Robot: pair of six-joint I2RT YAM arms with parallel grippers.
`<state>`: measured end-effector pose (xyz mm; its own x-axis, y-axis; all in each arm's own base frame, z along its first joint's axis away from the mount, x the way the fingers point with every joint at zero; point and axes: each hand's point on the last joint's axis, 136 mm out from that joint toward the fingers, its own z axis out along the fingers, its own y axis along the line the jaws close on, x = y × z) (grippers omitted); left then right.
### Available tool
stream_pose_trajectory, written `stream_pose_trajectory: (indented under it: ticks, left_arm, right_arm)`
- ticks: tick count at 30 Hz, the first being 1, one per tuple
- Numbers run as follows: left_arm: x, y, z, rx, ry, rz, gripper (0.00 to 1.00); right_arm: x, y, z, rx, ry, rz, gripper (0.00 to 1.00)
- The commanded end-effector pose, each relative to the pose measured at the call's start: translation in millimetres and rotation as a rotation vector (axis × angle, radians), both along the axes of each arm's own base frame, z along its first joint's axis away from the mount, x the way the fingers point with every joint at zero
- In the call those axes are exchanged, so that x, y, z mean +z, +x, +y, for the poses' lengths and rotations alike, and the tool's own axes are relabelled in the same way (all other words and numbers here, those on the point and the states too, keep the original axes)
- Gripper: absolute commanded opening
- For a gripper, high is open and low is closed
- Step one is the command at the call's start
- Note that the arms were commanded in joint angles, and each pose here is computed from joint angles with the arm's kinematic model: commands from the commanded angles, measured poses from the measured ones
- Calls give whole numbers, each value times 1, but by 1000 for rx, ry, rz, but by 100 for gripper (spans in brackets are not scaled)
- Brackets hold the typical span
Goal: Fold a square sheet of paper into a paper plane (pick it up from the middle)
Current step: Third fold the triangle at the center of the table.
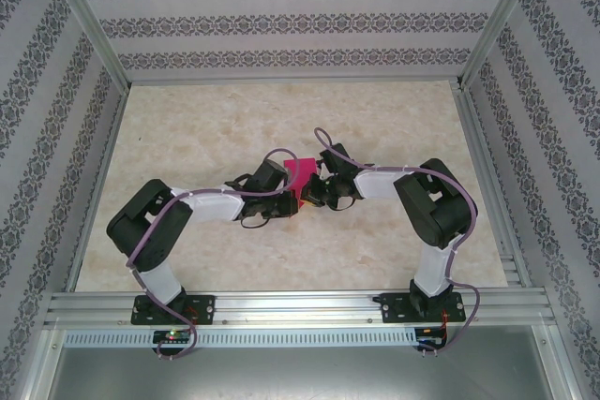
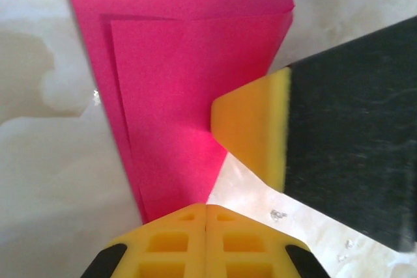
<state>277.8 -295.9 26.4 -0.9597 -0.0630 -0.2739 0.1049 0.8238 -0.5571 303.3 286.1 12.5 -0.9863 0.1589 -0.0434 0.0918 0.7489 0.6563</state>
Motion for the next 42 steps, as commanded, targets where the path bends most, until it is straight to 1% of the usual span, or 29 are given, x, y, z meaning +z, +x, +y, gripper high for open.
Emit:
stream_pose_trajectory:
  ticks: [1,9,12,15,22,25,27,30,33,38,42]
  left_arm:
    - [-2,13,-1,29,3,-18,0]
    - [-26,0,22,54,111,37,0]
    - [-31,-5,27,60,136,60,0]
    - [-36,-11,32,62,162,88,0]
    - [-42,-20,30,29,177,148,0]
    - [-43,-19,29,26,173,150,0]
    - [-42,-19,28,23,169,150,0]
    - [-41,-18,27,23,171,151,0]
    - [-41,-18,27,23,171,152,0]
    - [-42,-17,26,18,174,156,0]
    - [-43,-17,25,17,172,156,0]
  right_arm:
    - [-31,-14,-23,-40,-96,83,1]
    - [-11,-2,-18,-29,-44,9,1]
    - [-9,6,-24,-39,-46,-6,1]
    - [-12,18,-39,-70,-68,-14,1]
    - [-11,54,-71,-135,-71,-33,0]
    - [0,65,-76,-136,-79,-64,0]
    - [17,67,-71,-121,-53,-106,0]
    - [41,62,-62,-92,-24,-167,1]
    - [52,46,-47,-44,-11,-189,1]
    - [37,17,-15,41,-11,-137,1]
    - [21,10,1,63,-7,-96,0]
